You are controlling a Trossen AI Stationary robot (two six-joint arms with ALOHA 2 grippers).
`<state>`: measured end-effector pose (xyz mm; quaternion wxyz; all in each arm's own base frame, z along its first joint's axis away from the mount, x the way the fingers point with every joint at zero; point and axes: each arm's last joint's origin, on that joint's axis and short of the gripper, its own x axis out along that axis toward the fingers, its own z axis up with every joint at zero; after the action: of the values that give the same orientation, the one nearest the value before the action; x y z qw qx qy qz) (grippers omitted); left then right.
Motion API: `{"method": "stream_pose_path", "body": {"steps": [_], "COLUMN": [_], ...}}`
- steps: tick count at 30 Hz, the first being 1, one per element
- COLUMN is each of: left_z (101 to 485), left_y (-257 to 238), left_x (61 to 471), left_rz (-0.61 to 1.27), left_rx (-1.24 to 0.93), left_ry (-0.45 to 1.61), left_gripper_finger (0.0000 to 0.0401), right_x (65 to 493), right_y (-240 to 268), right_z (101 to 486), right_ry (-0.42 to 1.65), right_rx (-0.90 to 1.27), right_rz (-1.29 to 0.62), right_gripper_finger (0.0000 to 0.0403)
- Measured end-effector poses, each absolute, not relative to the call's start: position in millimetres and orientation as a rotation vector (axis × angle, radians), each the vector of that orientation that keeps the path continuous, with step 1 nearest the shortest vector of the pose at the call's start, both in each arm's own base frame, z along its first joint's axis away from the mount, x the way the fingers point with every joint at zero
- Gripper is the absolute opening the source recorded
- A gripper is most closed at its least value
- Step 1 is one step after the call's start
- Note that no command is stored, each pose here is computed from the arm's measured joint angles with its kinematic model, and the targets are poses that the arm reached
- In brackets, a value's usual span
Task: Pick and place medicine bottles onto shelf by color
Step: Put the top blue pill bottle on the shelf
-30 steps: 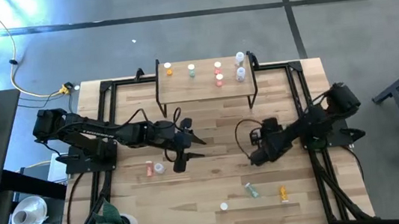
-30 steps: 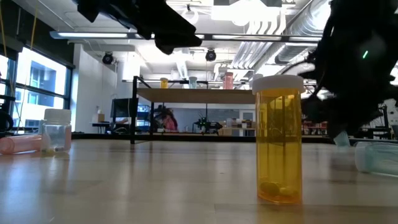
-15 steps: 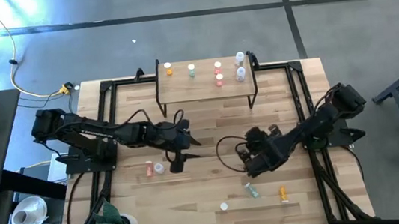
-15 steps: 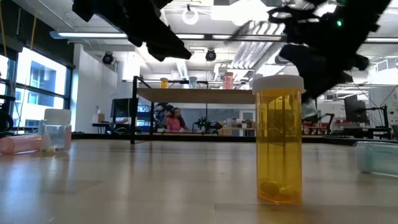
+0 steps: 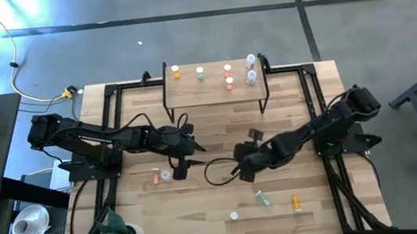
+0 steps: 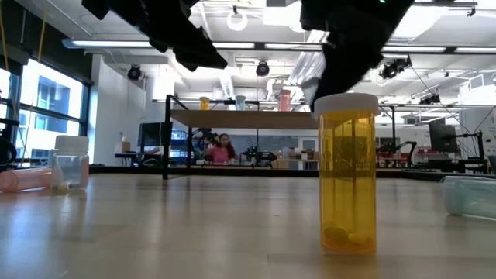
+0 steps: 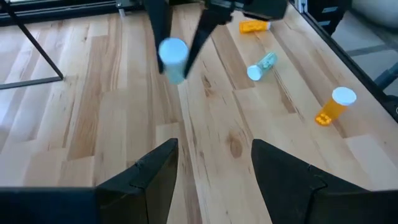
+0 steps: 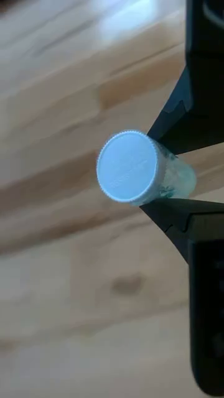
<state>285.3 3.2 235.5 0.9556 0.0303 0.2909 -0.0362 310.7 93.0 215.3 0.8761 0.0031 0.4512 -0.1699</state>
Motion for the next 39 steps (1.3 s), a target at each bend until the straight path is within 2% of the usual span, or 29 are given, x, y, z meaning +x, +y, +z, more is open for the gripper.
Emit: {"method": "stream_pose_path", "body": {"steps": [13,20,39], "left_z": [236,239,240], "left_y": [3,6,8], "left_x": [288,293,303], "left_rz": [-0.073,0.014,0.074], "left_rx": [0.083,0.145,0.174], "left_ry": [0.567,0.509,0.429], "left_gripper_finger": [0.0193,0.0193,0.0193], "right_x": [344,348,354], "right_y": [58,51,51], "right_z": [230,233,240], "right_ry": [0.764,0.728,0.644], "right_rx": [-0.017,-0.034,-0.071], "right_rz": [-0.095,-0.072,-0.048], "right_gripper_finger": [0.0092,0.0092,0.0092]}}
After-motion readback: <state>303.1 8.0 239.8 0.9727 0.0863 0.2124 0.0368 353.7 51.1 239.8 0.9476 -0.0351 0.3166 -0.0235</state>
